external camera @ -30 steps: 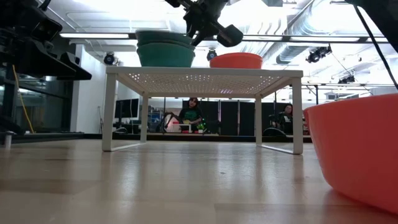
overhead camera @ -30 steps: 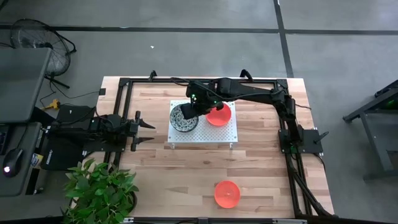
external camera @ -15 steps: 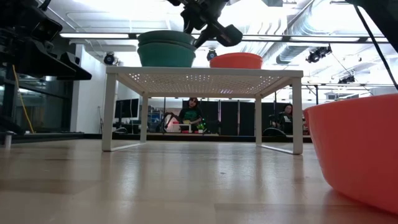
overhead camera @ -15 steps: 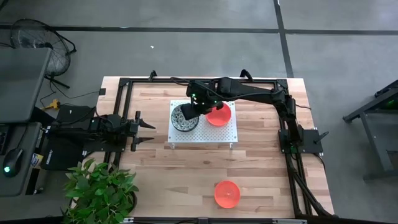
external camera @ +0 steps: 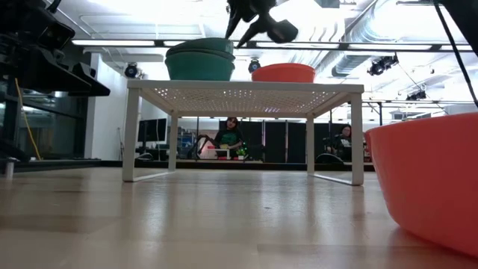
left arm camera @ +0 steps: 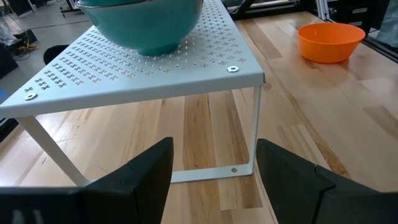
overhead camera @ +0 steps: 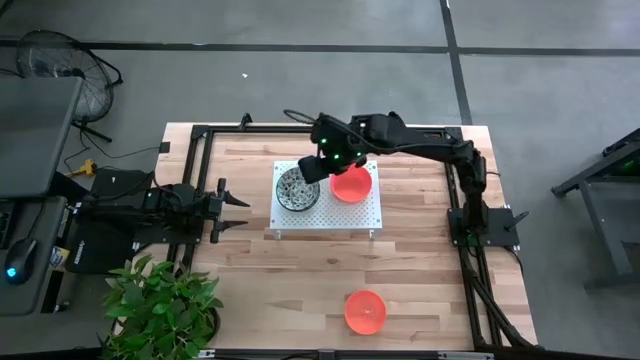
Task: Pick & Place Mini bowls
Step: Stack the white patterned bowl on the white patterned bowl on the shelf
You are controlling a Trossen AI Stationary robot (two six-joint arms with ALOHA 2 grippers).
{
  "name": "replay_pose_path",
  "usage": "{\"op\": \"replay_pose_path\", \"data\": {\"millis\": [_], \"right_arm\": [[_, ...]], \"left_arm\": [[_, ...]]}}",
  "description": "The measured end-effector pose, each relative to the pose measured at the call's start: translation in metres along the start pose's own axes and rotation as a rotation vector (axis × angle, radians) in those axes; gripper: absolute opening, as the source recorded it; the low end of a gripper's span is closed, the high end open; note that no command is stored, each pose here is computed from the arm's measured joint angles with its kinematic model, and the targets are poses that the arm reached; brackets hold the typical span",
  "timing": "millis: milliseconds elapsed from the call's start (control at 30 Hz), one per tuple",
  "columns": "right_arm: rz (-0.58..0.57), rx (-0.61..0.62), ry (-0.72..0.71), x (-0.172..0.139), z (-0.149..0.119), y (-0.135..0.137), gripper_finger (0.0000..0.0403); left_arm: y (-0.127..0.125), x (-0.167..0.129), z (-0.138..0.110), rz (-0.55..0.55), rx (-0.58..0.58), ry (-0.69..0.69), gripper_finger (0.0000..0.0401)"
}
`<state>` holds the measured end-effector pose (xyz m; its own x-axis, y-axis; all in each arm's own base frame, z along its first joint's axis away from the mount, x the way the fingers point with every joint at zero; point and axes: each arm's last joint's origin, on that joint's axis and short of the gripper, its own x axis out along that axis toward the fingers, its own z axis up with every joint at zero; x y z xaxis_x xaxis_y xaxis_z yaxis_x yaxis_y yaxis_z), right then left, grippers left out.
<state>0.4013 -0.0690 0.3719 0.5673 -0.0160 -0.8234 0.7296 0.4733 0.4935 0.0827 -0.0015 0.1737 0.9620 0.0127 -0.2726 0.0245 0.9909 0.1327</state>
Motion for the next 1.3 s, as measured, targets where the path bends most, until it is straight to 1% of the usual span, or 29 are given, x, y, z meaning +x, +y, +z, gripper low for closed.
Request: {"op": "replay_pose_path", "data": {"millis": [133,233,300,367,433,467,567,667,800,867,933,1067,1167,1233,1300], "right_arm": [[0.035,-0.041,-0.048,-0.019,0.000,0.001,0.0108],[0.069,-0.134,-0.095,-0.030,-0.001,0.005,0.0100],[0.069,-0.220,-0.131,-0.034,-0.004,0.010,0.0084],[0.071,-0.302,-0.156,-0.035,-0.009,0.015,0.0056],[0.056,-0.352,-0.169,-0.034,-0.014,0.018,0.0020],[0.044,-0.374,-0.179,-0.034,-0.017,0.020,0.0010],[0.011,-0.425,-0.206,-0.033,-0.024,0.024,0.0010],[-0.032,-0.468,-0.205,-0.027,-0.030,0.024,0.0002],[-0.064,-0.523,-0.189,-0.010,-0.039,0.023,0.0001],[-0.075,-0.541,-0.228,0.000,-0.044,0.025,0.0001],[-0.040,-0.586,-0.296,0.007,-0.047,0.031,0.0001],[0.085,-0.648,-0.447,0.005,-0.051,0.039,0.0001],[0.091,-0.647,-0.484,0.017,-0.055,0.028,0.0000],[0.111,-0.635,-0.501,0.026,-0.055,0.017,0.0000],[0.143,-0.621,-0.536,0.029,-0.055,0.007,0.0000]], "left_arm": [[0.000,0.000,0.000,0.000,0.000,0.000,0.0225],[0.000,0.000,0.000,0.000,0.000,0.000,0.0225],[0.000,0.000,0.000,0.000,0.000,0.000,0.0225],[0.000,0.000,0.000,0.000,0.000,0.000,0.0225],[0.000,0.000,0.000,0.000,0.000,0.000,0.0225],[0.000,0.000,0.000,0.000,0.000,0.000,0.0225],[0.000,0.000,0.000,0.000,0.000,0.000,0.0225],[0.000,0.000,0.000,0.000,0.000,0.000,0.0225],[0.000,0.000,0.000,0.000,0.000,0.000,0.0225],[0.000,0.000,0.000,0.000,0.000,0.000,0.0225],[0.000,0.000,0.000,0.000,0.000,0.000,0.0225],[0.000,0.000,0.000,0.002,0.000,0.000,0.0225],[0.000,0.000,0.000,0.003,0.000,0.001,0.0225],[0.000,0.000,0.000,0.003,0.000,0.000,0.0225],[0.000,0.000,0.000,0.002,0.000,0.001,0.0225]]}}
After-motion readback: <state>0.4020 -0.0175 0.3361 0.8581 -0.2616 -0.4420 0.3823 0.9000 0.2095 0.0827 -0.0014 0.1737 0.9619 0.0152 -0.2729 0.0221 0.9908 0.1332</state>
